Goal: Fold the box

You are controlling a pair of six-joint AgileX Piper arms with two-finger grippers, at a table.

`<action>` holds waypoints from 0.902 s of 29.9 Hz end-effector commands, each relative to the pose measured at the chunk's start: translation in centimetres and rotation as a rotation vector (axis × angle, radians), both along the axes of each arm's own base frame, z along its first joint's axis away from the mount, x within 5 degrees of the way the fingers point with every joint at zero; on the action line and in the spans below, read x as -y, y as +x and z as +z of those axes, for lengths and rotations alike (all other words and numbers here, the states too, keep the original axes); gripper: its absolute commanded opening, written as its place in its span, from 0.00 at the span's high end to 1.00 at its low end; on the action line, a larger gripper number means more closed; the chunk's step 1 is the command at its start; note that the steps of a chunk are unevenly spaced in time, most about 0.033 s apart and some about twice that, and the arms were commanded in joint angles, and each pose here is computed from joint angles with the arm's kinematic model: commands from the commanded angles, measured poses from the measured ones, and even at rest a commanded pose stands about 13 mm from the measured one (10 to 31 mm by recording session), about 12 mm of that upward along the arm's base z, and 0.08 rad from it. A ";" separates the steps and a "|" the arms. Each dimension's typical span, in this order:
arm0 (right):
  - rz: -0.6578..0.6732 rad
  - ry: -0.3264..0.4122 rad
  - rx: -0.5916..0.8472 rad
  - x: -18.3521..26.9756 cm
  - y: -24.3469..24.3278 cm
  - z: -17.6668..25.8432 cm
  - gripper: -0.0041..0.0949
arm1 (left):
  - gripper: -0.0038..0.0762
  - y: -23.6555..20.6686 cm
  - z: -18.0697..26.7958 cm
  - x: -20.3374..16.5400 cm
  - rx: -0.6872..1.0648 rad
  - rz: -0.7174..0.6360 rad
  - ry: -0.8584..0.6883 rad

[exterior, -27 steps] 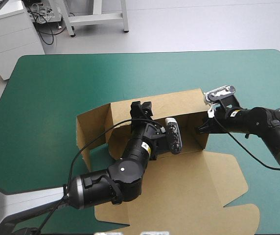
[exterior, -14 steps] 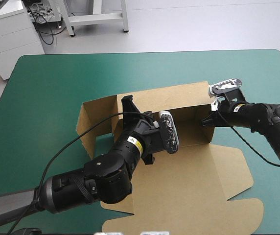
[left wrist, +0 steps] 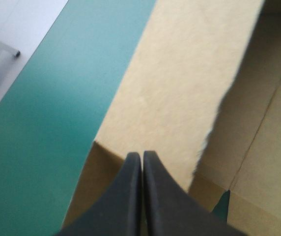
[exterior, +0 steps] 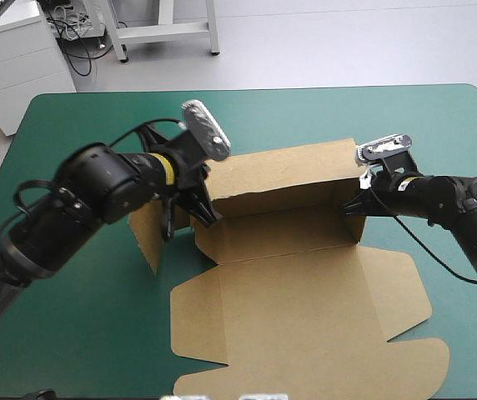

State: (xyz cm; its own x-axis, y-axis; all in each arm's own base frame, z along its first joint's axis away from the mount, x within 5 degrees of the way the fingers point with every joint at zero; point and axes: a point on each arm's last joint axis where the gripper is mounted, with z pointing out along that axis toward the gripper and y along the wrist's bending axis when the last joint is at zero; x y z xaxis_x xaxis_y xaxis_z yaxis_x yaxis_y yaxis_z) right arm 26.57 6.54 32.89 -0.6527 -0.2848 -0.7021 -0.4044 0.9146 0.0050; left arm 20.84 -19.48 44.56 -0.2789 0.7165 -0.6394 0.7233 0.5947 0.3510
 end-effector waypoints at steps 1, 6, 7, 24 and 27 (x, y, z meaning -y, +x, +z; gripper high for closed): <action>-0.016 0.046 0.104 -0.1 -0.1 2.3 0.98 | 0.96 0.2 3.4 -4.5 0.048 0.106 -0.172; -0.016 0.046 0.102 -0.1 -0.1 2.3 0.98 | 0.99 0.3 3.7 -9.2 0.048 0.292 -0.271; -0.016 0.046 0.102 -0.1 -0.1 2.3 0.98 | 0.99 0.1 3.5 -9.9 0.055 0.315 -0.278; 0.017 0.074 0.010 -0.5 -0.8 3.2 0.98 | 0.99 -4.9 -1.8 -14.8 0.129 0.539 -0.262; 0.031 0.077 -0.043 -0.6 -1.2 4.2 0.98 | 0.99 -5.3 -1.4 -15.5 0.183 0.561 -0.237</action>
State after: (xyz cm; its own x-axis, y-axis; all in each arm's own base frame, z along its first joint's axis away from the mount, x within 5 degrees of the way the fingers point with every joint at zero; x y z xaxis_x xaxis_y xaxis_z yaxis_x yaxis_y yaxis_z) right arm 25.97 6.83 34.31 -0.6977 -0.2930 -0.6537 -0.4295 0.9014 0.0544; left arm 16.01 -4.62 41.34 -0.5433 0.3332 -0.7705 0.2679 0.9387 0.2171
